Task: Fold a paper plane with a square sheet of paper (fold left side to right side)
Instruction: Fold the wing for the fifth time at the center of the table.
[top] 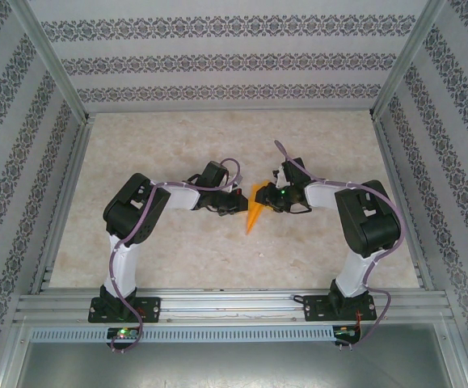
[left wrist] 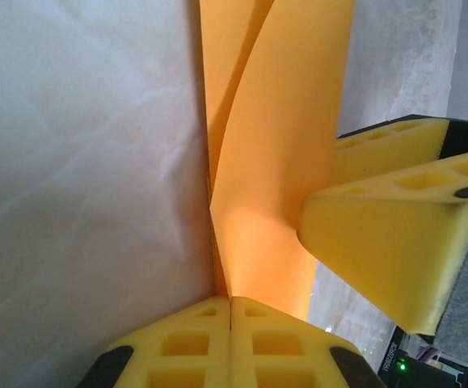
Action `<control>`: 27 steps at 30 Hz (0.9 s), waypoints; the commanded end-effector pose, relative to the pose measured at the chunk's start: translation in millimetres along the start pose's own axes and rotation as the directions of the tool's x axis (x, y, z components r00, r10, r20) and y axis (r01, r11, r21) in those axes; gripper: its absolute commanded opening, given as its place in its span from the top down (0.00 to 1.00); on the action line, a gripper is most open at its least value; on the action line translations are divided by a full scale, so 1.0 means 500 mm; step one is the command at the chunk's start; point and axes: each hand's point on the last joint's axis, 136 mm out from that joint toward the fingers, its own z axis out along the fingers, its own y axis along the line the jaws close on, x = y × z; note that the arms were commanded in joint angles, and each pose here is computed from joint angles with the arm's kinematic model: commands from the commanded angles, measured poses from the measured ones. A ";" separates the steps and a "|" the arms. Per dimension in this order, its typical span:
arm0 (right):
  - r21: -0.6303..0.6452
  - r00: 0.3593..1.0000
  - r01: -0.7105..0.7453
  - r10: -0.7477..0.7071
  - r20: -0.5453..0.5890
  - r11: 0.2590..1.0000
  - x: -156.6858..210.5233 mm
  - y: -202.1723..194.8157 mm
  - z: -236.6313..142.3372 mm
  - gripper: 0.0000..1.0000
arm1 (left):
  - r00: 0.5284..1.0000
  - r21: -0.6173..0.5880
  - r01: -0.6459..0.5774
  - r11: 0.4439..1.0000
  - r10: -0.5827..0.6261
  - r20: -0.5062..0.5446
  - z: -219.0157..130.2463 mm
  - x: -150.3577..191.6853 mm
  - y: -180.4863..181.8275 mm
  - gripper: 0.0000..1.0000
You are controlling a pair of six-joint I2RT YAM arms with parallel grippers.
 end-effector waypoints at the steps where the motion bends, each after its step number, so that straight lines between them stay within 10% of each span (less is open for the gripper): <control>1: 0.021 0.999 0.023 -0.022 -0.027 1.000 0.004 -0.018 0.023 0.63 | 0.995 -0.021 -0.081 0.997 0.082 0.051 0.006 -0.009 -0.006 0.98; 27: 0.014 0.998 0.057 -0.057 -0.009 0.998 -0.005 -0.002 -0.003 0.63 | 0.998 -0.103 -0.048 0.993 0.052 0.028 0.011 -0.005 0.029 1.00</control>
